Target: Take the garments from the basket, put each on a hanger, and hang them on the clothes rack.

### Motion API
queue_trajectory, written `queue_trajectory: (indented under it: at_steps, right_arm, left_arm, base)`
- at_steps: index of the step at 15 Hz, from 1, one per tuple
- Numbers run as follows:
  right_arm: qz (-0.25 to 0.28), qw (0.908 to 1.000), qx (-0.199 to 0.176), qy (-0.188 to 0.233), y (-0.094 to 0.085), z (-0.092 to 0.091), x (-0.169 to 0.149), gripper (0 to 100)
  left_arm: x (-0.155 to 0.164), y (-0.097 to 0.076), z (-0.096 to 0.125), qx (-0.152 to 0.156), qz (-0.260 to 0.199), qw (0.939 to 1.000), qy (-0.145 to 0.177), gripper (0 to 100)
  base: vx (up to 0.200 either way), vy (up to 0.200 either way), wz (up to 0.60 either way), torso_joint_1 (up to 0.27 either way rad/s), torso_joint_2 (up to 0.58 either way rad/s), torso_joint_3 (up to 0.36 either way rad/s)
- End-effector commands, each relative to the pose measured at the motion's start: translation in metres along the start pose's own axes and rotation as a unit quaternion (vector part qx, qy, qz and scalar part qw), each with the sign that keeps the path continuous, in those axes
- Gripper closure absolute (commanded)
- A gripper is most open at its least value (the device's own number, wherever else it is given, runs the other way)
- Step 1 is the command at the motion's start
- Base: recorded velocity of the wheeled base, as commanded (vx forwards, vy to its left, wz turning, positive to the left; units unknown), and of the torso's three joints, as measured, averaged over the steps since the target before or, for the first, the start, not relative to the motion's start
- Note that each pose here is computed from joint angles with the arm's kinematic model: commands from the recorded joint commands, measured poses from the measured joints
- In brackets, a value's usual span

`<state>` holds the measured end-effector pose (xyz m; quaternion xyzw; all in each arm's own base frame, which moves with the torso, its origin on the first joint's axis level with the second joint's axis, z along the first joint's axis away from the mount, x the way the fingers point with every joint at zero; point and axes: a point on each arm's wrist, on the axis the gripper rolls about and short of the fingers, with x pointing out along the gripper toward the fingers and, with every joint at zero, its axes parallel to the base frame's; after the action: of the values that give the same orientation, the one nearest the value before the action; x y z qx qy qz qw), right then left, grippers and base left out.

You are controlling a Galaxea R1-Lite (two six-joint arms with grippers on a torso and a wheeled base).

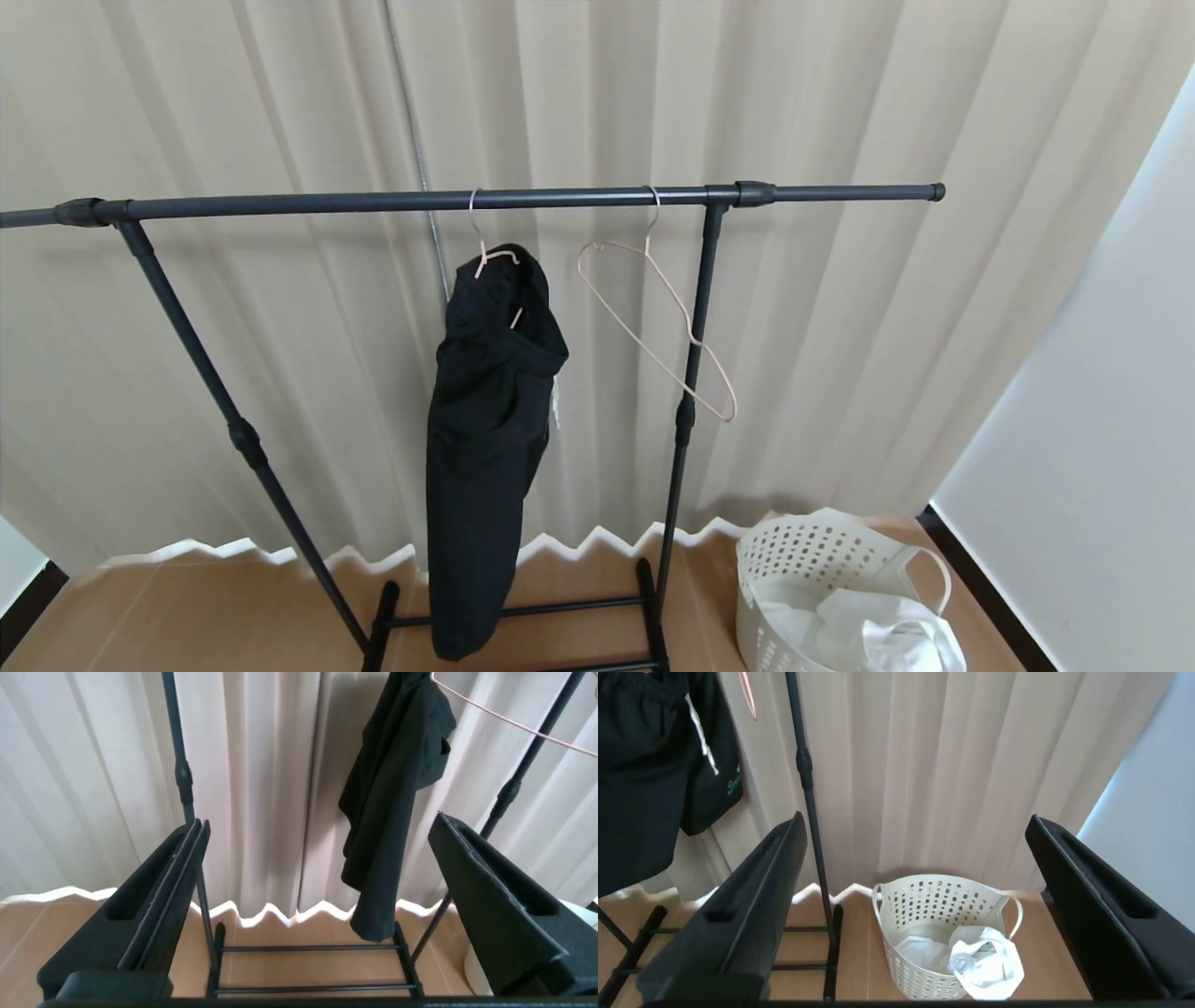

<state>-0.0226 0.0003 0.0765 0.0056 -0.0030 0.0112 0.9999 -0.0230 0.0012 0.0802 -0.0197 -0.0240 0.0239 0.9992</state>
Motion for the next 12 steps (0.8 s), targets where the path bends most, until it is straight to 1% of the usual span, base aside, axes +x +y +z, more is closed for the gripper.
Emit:
queue_trajectory:
  at_steps: [1, 5, 12]
  right_arm:
    - [0.000, 1.0000, 0.000, 0.001, 0.0000, 0.0000, 0.0001, 0]
    - [0.000, 1.0000, 0.000, 0.000, 0.0000, 0.0000, 0.0000, 0]
    - [0.000, 1.0000, 0.000, 0.000, 0.0000, 0.0000, 0.0000, 0]
  left_arm:
    - [0.0001, 0.0000, 0.0000, 0.000, 0.000, 1.0000, 0.000, 0]
    - [0.0001, 0.0000, 0.0000, 0.000, 0.000, 1.0000, 0.000, 0]
    - [0.0001, 0.0000, 0.0002, 0.000, 0.000, 1.0000, 0.000, 0]
  base:
    - [0.000, 0.000, 0.00, -0.159, 0.37, 0.212]
    - [0.000, 0.000, 0.00, -0.167, 0.42, 0.248]
    - [0.000, 0.000, 0.00, -0.199, 0.55, 0.339]
